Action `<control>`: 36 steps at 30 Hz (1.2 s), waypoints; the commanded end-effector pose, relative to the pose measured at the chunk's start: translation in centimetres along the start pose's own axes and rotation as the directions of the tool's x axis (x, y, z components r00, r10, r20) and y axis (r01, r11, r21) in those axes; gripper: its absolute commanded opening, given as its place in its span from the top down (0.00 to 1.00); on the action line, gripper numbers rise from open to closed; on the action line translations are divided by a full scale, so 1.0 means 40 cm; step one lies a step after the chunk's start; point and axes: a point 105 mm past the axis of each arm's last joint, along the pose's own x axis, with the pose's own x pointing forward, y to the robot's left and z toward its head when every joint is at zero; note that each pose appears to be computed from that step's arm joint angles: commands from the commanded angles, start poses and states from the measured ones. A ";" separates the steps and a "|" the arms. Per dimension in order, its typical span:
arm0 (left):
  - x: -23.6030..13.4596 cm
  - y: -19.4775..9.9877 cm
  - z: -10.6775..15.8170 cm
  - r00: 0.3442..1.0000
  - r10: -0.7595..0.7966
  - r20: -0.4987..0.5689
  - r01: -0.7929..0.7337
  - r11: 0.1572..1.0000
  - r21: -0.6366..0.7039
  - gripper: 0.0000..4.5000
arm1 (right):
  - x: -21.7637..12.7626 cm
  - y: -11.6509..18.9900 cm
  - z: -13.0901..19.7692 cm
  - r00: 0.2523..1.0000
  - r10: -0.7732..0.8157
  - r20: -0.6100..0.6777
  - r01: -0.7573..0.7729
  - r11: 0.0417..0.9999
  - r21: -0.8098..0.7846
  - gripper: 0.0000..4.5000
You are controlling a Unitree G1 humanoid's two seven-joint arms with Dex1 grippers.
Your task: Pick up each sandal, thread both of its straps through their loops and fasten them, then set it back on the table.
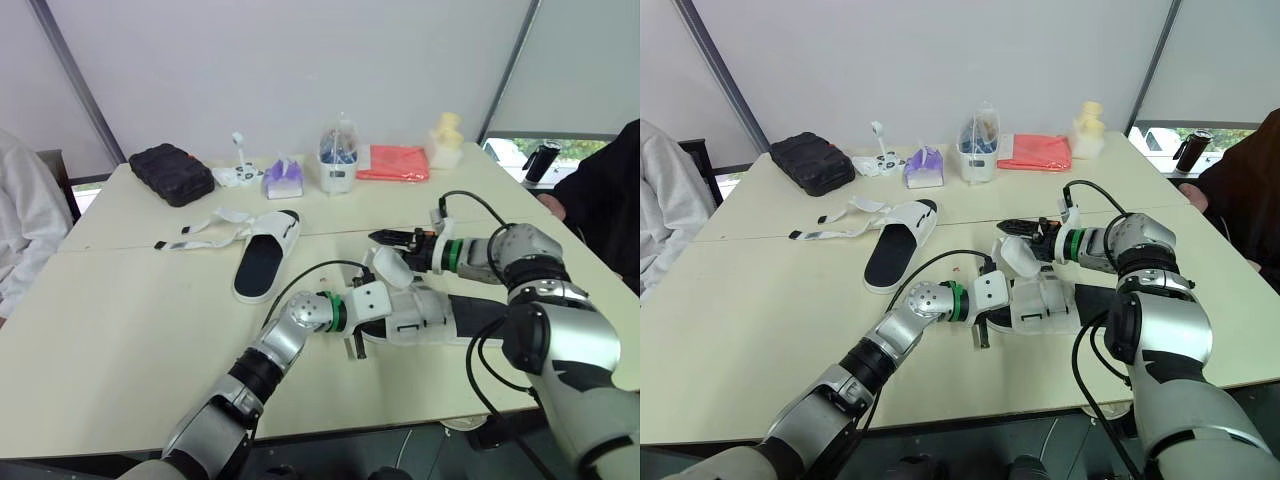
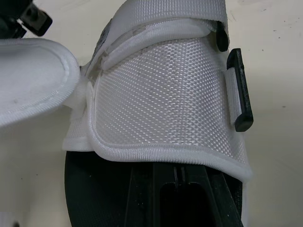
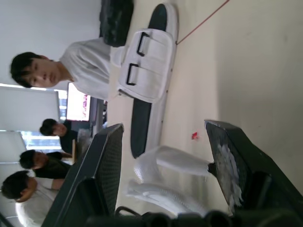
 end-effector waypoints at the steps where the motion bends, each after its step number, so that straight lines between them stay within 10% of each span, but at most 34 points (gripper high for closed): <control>1: 0.001 -0.050 -0.097 0.989 -0.056 -0.134 0.047 0.997 -0.069 1.00 | 0.010 0.043 0.029 1.000 0.016 0.015 -0.014 0.996 -0.092 0.35; 7: 0.000 -0.047 -0.097 0.990 -0.049 -0.134 0.040 0.997 -0.069 1.00 | 0.001 0.061 0.051 0.994 -0.087 -0.068 0.042 0.865 -0.499 0.35; 20: 0.027 -0.049 -0.081 0.994 -0.040 -0.106 0.032 0.997 -0.075 1.00 | -0.042 0.129 0.079 0.887 -0.410 -0.212 -0.170 0.137 -0.976 0.35; 36: 0.042 -0.050 -0.073 0.995 -0.039 -0.090 0.032 0.996 -0.081 1.00 | 0.020 0.112 0.054 0.887 -0.453 -0.091 -0.083 0.038 -0.996 0.35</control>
